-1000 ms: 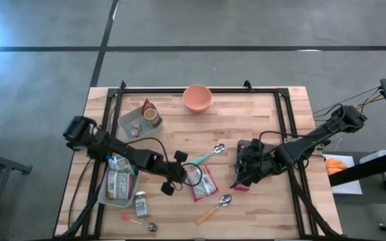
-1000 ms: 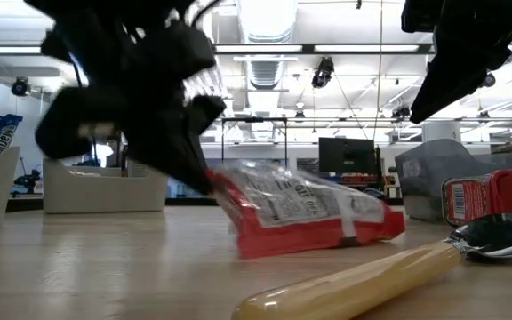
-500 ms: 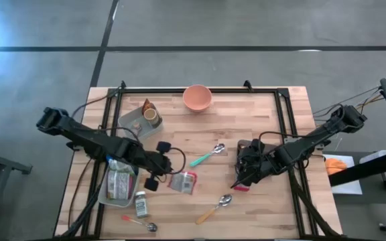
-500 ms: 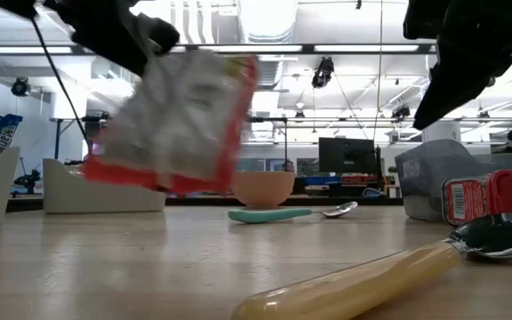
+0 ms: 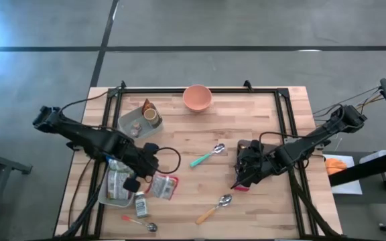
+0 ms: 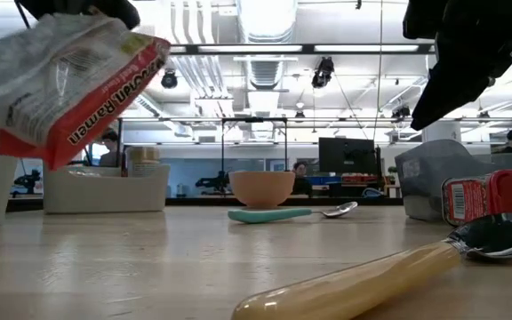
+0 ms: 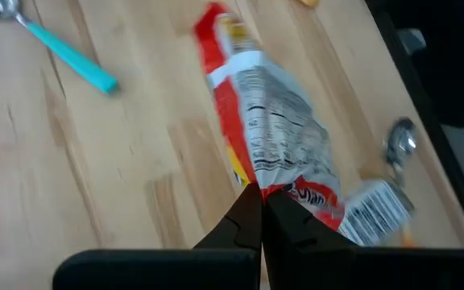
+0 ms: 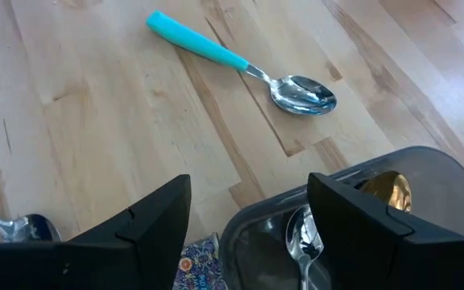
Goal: Pick & Place Food Item
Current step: Put the pink noodle pack into the bottom gray bin
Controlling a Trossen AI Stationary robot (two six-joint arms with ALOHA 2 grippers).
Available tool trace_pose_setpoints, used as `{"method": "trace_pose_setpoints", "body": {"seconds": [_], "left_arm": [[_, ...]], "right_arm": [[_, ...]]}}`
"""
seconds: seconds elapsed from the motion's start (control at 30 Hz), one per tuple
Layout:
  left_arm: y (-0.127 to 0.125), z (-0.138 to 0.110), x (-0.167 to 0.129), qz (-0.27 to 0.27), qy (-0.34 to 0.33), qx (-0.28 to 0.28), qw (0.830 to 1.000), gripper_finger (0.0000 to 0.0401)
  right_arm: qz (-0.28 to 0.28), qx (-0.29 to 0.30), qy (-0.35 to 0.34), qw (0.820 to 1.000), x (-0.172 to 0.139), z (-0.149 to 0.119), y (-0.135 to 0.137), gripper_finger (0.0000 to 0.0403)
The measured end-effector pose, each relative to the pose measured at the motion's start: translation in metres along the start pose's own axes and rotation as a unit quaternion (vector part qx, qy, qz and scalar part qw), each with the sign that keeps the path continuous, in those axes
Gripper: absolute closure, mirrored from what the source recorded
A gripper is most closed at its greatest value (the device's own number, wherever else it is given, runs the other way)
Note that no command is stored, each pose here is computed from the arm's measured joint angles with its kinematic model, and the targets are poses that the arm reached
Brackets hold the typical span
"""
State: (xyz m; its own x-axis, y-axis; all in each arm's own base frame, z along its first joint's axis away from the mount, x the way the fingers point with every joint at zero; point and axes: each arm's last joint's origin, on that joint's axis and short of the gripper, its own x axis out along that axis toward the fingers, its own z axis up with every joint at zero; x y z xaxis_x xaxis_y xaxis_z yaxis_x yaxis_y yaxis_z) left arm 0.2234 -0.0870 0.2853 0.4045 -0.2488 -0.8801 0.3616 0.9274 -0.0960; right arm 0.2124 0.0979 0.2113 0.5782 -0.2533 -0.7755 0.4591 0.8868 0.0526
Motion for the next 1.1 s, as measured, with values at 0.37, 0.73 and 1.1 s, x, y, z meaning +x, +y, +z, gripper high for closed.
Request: {"method": "trace_pose_setpoints", "body": {"seconds": [0.37, 0.73, 1.1], "left_arm": [[-0.016, 0.0, -0.048, -0.011, 0.083, -0.03, 0.996, 0.0401], [-0.038, -0.026, -0.097, -0.017, 0.076, -0.075, 0.994, 0.0401], [-0.058, -0.066, -0.12, -0.027, 0.131, -0.11, 0.985, 0.0401]], "right_arm": [[0.0, 0.0, 0.0, 1.0, 0.0, 0.0, 0.0, 0.0155], [0.003, 0.002, -0.003, 1.0, 0.001, 0.0, 0.0, 0.0155], [0.017, 0.026, -0.015, 0.999, 0.001, 0.002, 0.003, 0.0155]]}}
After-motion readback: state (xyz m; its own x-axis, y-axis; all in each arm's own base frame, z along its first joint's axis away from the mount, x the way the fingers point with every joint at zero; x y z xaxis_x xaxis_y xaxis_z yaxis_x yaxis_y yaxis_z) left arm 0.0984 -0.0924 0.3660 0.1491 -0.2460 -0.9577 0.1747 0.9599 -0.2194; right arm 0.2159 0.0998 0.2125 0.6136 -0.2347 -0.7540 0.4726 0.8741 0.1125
